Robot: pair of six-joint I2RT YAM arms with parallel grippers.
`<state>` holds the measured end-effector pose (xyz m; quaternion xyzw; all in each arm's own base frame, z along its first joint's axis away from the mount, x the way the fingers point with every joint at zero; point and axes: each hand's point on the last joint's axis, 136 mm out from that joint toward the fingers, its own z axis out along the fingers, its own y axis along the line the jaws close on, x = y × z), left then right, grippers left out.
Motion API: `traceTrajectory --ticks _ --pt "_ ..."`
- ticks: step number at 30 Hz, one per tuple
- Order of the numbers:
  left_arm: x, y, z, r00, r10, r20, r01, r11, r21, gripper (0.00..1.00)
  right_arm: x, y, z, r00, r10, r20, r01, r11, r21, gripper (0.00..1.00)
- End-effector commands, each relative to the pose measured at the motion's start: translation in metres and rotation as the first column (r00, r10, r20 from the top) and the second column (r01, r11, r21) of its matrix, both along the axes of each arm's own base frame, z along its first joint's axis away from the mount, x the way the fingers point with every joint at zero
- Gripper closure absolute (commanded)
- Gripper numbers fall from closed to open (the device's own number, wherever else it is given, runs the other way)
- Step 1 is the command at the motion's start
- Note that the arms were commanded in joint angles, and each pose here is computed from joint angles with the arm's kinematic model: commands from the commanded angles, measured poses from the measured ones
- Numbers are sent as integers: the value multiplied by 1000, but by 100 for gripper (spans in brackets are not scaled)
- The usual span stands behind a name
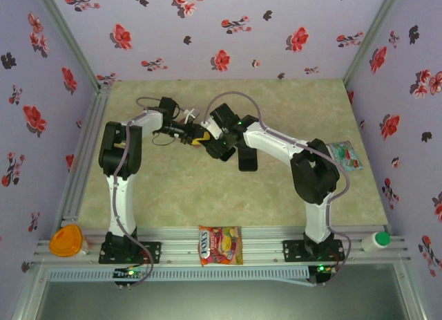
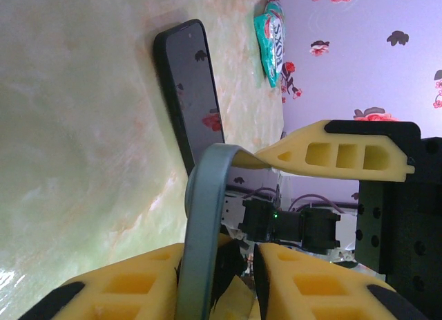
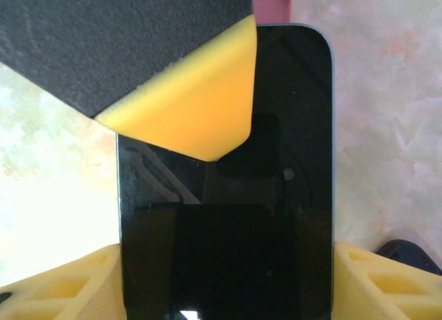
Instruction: Put the phone into the phone case
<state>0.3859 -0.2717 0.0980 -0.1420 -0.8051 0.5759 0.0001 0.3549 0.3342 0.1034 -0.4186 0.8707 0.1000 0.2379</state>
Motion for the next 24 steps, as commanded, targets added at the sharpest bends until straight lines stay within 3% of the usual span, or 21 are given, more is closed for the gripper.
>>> traceTrajectory --ticks 1,12,16,21,24 --pt "-1 -4 0 1000 -21 5 21 999 -25 68 3 5 28 998 3 63 -5 999 37 40" --pt "-2 -3 -1 1000 -21 3 21 999 -27 77 3 5 28 998 1 65 -4 999 36 40" --pt "0 -5 4 1000 -16 18 17 999 -51 100 3 3 25 998 -4 65 3 1000 25 40" --pt "9 -6 13 998 23 59 -19 997 -78 100 3 -1 26 997 -16 74 15 1000 23 39" --pt "16 -4 18 995 63 77 -56 995 -86 100 1 -3 29 997 -25 78 23 999 29 33"
